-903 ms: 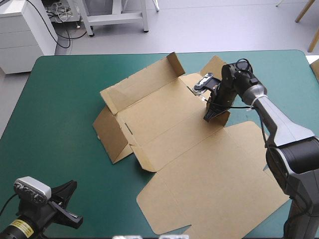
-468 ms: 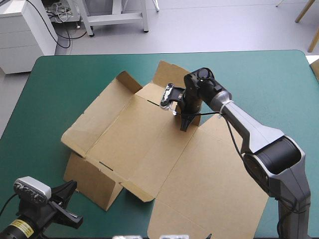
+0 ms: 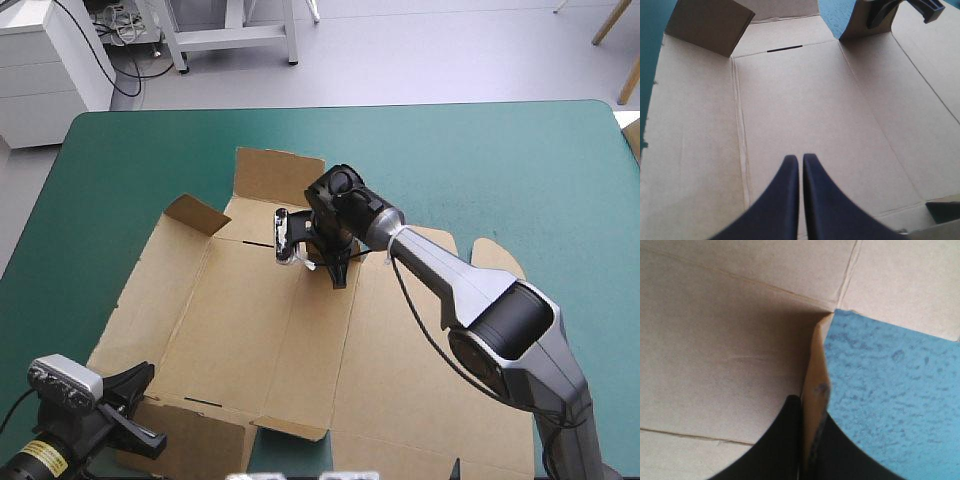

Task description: Fold the box

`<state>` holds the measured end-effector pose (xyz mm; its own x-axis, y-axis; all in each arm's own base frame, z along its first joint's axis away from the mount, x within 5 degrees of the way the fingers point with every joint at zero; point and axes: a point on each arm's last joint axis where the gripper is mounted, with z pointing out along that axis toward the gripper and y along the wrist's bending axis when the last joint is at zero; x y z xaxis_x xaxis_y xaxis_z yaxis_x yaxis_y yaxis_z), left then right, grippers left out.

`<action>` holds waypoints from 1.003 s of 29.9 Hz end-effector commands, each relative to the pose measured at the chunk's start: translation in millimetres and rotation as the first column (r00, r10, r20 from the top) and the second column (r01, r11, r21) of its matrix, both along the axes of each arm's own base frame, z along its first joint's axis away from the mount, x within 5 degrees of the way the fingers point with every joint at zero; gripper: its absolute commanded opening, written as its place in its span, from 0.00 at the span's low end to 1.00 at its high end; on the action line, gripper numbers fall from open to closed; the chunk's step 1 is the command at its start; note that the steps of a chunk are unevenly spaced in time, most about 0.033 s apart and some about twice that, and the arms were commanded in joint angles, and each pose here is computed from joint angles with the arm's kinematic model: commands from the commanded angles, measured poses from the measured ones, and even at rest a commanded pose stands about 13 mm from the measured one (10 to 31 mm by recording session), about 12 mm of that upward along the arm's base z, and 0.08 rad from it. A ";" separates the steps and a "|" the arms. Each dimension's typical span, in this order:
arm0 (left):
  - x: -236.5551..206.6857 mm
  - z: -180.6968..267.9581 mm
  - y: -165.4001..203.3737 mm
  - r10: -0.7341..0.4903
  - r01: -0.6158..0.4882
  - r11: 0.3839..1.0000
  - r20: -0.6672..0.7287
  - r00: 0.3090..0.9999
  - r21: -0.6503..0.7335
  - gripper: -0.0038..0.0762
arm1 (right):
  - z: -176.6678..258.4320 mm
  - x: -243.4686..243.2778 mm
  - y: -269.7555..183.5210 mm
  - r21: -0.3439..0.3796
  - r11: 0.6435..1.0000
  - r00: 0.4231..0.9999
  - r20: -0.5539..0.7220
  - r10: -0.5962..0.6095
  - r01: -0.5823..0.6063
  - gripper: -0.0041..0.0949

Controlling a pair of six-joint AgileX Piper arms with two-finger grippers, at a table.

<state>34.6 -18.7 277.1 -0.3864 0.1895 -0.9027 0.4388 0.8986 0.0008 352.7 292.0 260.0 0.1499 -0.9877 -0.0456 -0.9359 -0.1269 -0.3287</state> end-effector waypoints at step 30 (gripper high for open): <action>2.4 12.8 -1.8 -0.003 0.006 0.999 0.070 0.998 -0.050 0.06 | 133.7 -13.2 -33.8 0.323 0.921 0.921 0.245 -0.304 0.218 0.49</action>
<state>34.7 -18.8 277.4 -0.3845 0.1877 -0.9038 0.4390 0.8985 -0.0001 361.2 280.9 320.6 -0.0315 -0.9846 -0.1721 -0.8710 0.1115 -0.4784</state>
